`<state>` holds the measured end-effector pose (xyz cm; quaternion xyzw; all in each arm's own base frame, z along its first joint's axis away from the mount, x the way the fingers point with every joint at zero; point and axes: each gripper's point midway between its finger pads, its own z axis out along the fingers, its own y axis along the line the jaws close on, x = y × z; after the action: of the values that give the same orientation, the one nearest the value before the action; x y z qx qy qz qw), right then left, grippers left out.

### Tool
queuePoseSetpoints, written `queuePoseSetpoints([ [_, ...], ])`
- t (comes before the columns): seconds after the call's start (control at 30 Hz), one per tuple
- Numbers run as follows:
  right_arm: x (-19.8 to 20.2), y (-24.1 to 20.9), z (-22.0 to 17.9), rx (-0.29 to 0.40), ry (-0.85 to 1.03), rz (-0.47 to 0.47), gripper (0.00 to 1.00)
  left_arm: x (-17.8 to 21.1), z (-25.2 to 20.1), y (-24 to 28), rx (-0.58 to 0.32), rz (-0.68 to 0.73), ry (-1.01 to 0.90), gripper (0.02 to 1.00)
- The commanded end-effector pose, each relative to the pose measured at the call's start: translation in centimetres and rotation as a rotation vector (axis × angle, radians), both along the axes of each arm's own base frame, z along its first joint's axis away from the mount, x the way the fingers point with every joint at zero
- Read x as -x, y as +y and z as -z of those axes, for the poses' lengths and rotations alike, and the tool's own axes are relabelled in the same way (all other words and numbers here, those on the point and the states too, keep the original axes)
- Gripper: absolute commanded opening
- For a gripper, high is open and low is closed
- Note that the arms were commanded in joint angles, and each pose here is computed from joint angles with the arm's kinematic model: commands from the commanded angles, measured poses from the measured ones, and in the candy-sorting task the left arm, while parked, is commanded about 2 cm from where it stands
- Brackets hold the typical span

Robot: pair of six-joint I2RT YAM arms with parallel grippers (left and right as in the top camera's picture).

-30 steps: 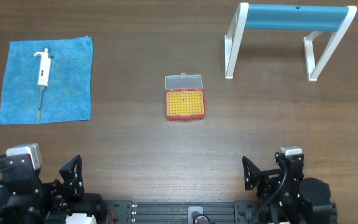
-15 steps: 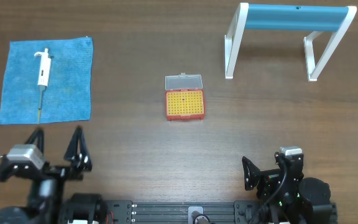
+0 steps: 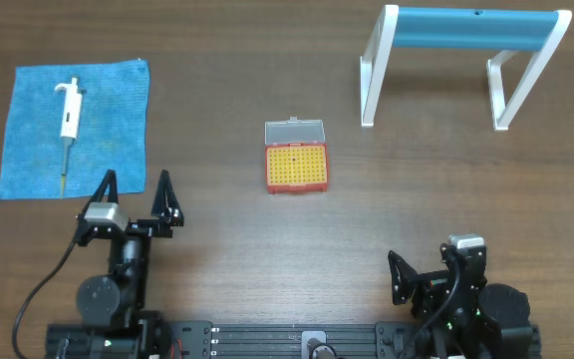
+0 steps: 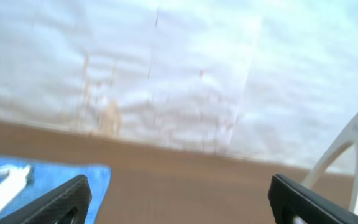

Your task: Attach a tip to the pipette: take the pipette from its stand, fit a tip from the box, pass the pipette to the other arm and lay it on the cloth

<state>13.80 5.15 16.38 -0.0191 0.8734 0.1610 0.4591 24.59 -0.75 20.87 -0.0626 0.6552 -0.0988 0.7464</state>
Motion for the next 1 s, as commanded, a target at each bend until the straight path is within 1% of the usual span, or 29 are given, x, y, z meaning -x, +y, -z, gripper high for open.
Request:
queuePoseSetpoints([
  [0.03, -0.1, 0.1, 0.0, -0.012, 0.002, 0.001, 0.974, -0.1, 5.6, 0.0, -0.012, 0.003, 0.227, 0.921],
  [0.37, -0.1, 0.1, 0.0, -0.012, 0.002, 0.001, 0.974, -0.1, 5.6, 1.3, -0.006, -0.051, 0.227, 0.923],
  [0.5, -0.1, 0.1, 0.0, -0.012, 0.002, 0.001, 0.974, -0.1, 5.6, 0.7, -0.009, -0.027, 0.226, 0.925],
  [1.0, -0.1, 0.1, 0.0, -0.012, 0.002, 0.001, 0.974, -0.1, 5.6, 0.7, -0.009, -0.028, 0.227, 0.925],
])
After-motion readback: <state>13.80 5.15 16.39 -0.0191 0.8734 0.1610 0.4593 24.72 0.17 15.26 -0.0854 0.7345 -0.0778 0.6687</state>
